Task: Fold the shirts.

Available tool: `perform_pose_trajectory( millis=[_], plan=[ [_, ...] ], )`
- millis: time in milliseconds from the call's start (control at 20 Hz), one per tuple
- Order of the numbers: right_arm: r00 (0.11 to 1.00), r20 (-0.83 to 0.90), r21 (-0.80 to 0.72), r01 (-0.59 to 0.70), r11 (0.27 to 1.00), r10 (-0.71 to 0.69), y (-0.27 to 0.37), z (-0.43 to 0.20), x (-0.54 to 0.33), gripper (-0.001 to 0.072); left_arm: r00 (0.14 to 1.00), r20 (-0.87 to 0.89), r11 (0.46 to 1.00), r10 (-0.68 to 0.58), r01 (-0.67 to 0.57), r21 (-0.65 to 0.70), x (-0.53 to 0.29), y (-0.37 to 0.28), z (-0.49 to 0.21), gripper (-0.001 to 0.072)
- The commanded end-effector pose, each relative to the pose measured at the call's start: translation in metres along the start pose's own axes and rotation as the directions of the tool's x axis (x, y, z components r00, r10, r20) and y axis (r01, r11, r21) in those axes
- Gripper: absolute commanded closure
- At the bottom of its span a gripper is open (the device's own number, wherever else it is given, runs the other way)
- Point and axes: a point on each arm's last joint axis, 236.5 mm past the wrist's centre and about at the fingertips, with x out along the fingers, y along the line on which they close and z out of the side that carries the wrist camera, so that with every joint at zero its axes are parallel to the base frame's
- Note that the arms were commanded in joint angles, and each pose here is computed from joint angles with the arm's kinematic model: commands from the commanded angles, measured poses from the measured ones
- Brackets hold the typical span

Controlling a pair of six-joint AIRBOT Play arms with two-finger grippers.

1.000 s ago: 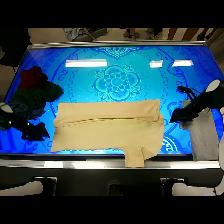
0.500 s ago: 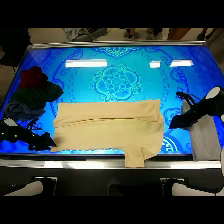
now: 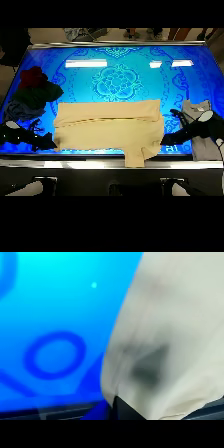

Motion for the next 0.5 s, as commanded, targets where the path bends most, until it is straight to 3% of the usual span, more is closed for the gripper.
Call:
perform_pose_trajectory(
  millis=[0, 400, 450],
  plan=[
    [0.994, 0.051, 0.054, -0.099, 0.994, 0.096, 0.023, -0.014, 0.034, 0.0195, 1.0, 0.01, 1.0, 0.023, -0.023, 0.018, 0.0, 0.005, 0.001, 0.0672],
    [0.994, 0.058, 0.193, -0.107, 0.975, 0.097, 0.02, -0.026, 0.059, 0.0224, 1.0, 0.016, 0.999, 0.022, -0.023, 0.036, -0.001, 0.004, 0.001, 0.0672],
    [0.994, 0.049, 0.202, -0.108, 0.973, 0.1, 0.021, -0.029, 0.061, 0.0346, 1.0, 0.016, 0.999, 0.023, -0.023, 0.036, -0.001, 0.005, 0.001, 0.0672]
  ],
)
